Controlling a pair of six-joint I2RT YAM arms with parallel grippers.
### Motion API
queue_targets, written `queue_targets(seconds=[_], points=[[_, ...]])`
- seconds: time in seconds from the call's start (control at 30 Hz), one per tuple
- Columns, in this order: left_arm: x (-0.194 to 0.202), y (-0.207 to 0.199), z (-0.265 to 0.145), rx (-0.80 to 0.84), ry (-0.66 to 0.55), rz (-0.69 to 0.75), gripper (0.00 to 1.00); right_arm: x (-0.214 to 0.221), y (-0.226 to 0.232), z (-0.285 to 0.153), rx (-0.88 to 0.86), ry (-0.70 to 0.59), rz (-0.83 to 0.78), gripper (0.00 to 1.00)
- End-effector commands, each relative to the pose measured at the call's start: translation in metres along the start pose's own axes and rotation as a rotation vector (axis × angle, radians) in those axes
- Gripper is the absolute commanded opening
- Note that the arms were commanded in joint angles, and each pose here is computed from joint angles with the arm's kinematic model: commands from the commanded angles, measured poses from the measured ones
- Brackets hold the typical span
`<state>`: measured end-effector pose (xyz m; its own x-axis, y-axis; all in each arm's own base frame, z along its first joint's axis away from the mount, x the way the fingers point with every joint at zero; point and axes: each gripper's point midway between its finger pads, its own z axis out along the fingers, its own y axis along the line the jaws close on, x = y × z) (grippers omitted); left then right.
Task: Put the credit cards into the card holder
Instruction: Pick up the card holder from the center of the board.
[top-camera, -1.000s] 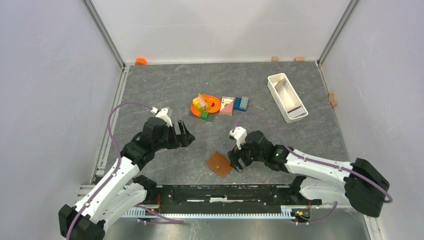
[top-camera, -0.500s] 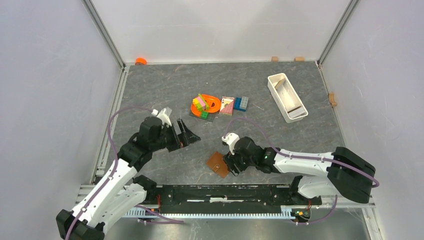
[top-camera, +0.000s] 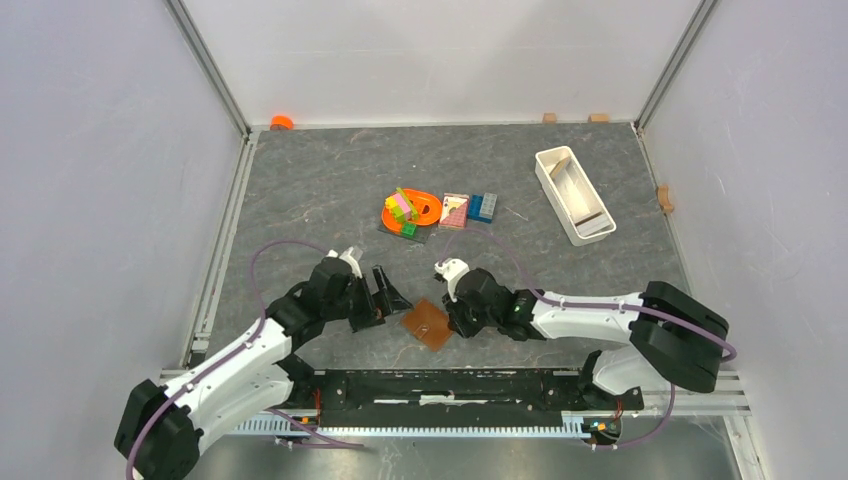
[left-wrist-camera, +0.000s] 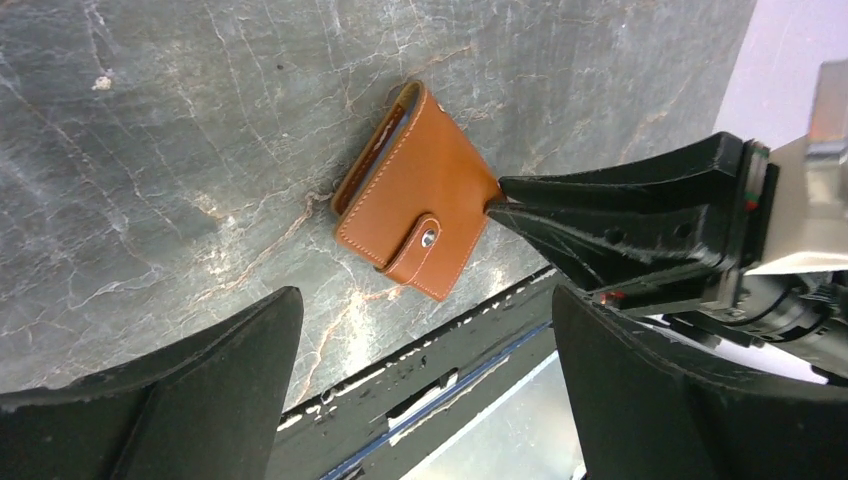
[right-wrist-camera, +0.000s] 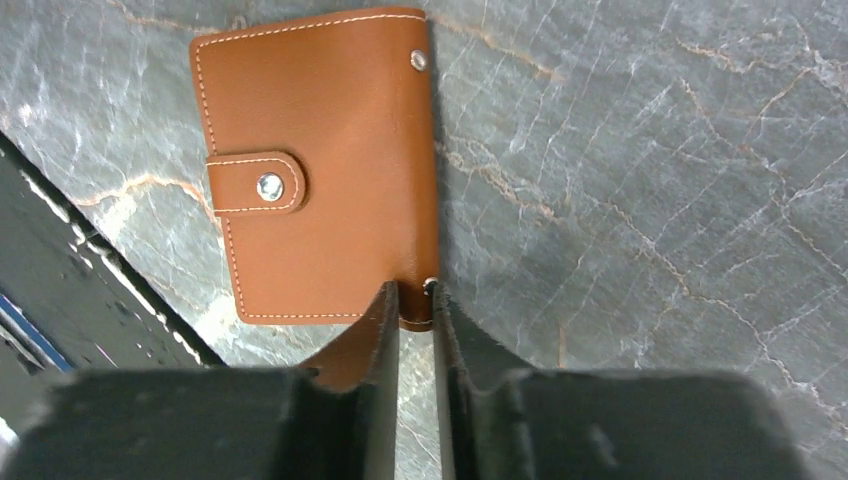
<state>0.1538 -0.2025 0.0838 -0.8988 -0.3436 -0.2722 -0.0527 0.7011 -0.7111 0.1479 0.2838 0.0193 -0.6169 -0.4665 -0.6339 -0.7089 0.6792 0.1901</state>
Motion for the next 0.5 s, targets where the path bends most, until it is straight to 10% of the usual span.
queue_targets(seconds=[0.0,0.47], points=[[-0.009,-0.007,0.010,0.021,-0.051,0.007,0.99,0.006,-0.010,0.007,0.085,0.036,0.077,0.05],[-0.031,-0.081,-0.016,0.398,-0.186,0.133,1.00,-0.083,0.011,-0.070,-0.087,-0.507,0.201,0.00]])
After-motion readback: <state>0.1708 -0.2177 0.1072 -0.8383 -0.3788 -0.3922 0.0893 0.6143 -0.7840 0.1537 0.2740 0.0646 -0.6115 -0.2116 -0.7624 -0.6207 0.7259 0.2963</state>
